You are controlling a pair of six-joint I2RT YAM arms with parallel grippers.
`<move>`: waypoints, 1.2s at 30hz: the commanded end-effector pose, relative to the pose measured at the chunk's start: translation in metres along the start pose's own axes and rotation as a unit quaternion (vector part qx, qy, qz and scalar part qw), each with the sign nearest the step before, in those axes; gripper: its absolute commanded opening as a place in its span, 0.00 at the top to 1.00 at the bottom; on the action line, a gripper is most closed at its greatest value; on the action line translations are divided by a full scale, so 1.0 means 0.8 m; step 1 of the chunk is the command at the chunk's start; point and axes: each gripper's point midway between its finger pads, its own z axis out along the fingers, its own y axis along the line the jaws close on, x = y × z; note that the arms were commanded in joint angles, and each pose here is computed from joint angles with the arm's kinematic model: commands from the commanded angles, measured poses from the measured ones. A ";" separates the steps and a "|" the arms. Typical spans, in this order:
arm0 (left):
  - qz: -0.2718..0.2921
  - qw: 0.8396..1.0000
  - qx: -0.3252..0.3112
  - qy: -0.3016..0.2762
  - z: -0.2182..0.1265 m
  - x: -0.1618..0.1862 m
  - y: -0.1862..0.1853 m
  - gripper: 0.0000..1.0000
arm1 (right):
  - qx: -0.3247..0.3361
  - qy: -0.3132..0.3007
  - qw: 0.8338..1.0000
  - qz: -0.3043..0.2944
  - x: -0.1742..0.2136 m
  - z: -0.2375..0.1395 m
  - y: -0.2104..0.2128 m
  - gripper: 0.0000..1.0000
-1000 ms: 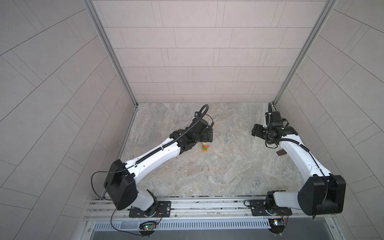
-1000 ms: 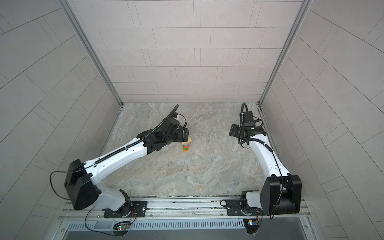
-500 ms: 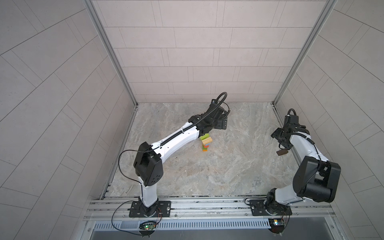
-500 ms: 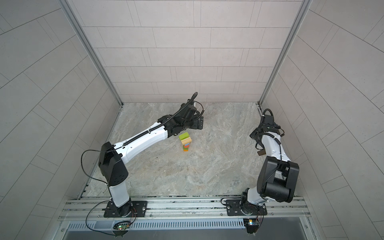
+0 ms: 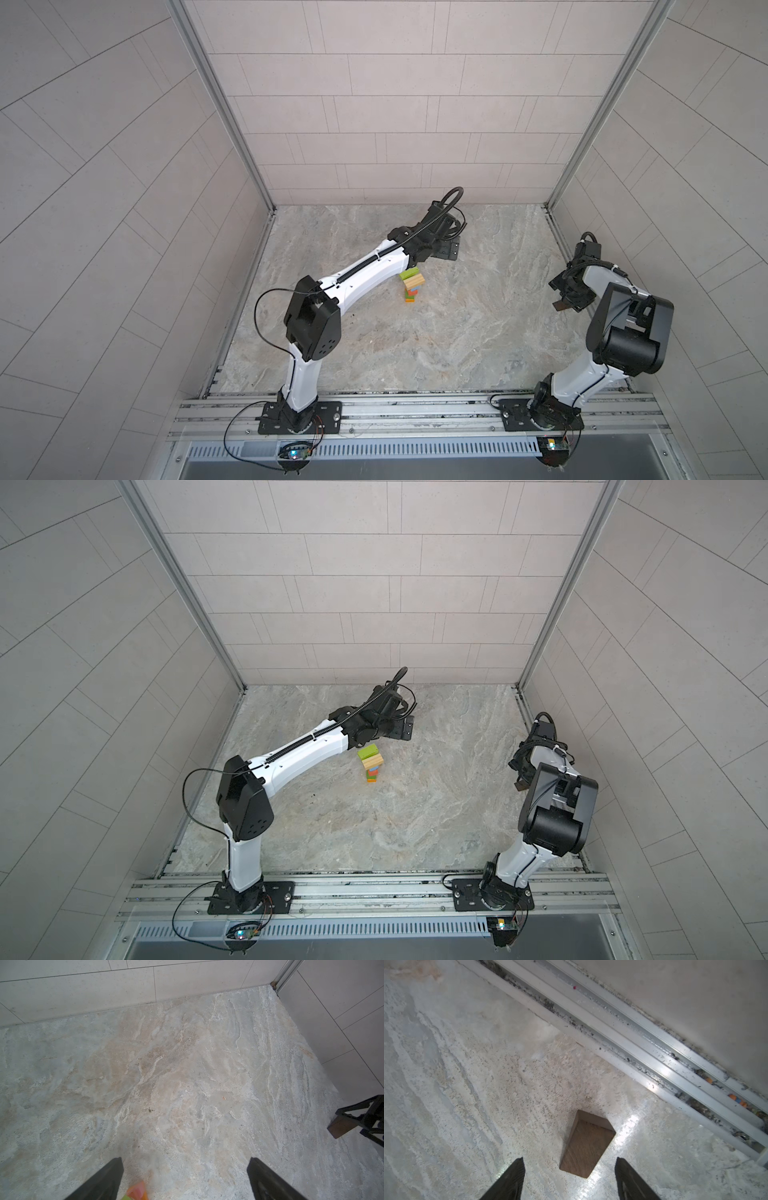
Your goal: Build the wood block tower
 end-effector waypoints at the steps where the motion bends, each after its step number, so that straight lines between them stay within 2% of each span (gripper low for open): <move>1: 0.007 1.000 0.000 0.009 0.005 0.003 -0.002 0.00 | 0.004 0.003 1.000 0.018 0.000 0.008 -0.005 0.29; 7: 0.008 1.000 -0.001 0.017 0.012 0.008 -0.002 0.00 | 0.004 0.018 0.999 0.048 0.009 0.024 -0.019 0.29; 15: 0.009 1.000 -0.001 0.019 0.016 0.011 -0.002 0.00 | 0.005 0.028 0.998 0.058 0.012 0.038 -0.023 0.31; 19: 0.008 1.000 -0.004 0.022 0.017 0.013 -0.001 0.00 | 0.003 0.041 0.997 0.062 0.017 0.048 -0.024 0.39; 29: 0.008 1.000 -0.017 0.025 0.012 0.017 0.008 0.00 | -0.028 0.053 0.997 0.051 0.025 0.057 -0.007 0.74; 36: 0.003 0.999 -0.032 0.013 -0.010 0.018 0.022 0.00 | -0.047 0.048 0.998 -0.013 0.034 0.037 0.031 0.80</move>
